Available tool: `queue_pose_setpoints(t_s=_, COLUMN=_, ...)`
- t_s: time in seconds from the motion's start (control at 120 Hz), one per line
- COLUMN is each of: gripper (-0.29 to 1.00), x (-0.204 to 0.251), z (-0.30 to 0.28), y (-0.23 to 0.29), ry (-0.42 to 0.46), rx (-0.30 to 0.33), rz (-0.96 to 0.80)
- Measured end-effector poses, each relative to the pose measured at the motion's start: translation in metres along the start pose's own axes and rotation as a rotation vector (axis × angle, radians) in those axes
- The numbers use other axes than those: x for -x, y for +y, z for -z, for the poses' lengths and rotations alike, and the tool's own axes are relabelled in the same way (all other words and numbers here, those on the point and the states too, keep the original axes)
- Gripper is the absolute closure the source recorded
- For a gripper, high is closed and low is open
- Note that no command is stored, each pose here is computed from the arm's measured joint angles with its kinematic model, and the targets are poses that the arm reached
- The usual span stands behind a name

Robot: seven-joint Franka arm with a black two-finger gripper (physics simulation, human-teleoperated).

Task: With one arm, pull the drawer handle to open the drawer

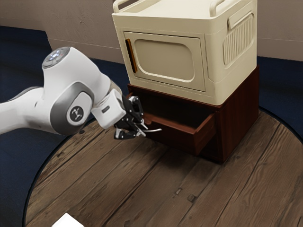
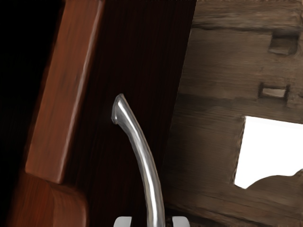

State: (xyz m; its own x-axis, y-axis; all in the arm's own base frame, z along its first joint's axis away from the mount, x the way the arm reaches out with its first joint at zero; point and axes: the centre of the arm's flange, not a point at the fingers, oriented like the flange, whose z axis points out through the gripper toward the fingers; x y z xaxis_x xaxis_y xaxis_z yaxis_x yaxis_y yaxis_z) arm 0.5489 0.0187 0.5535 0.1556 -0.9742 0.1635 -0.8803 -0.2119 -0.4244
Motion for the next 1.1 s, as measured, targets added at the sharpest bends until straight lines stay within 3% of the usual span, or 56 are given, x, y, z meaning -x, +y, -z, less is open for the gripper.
queue_pose_setpoints(t_s=0.908, gripper=0.68, x=0.007, z=0.036, y=0.052, ry=-0.003, rx=-0.011, rz=-0.002)
queue_pose_setpoints(t_s=1.1, gripper=0.64, x=0.008, z=0.057, y=0.059, ry=-0.014, rx=-0.010, rz=-0.013)
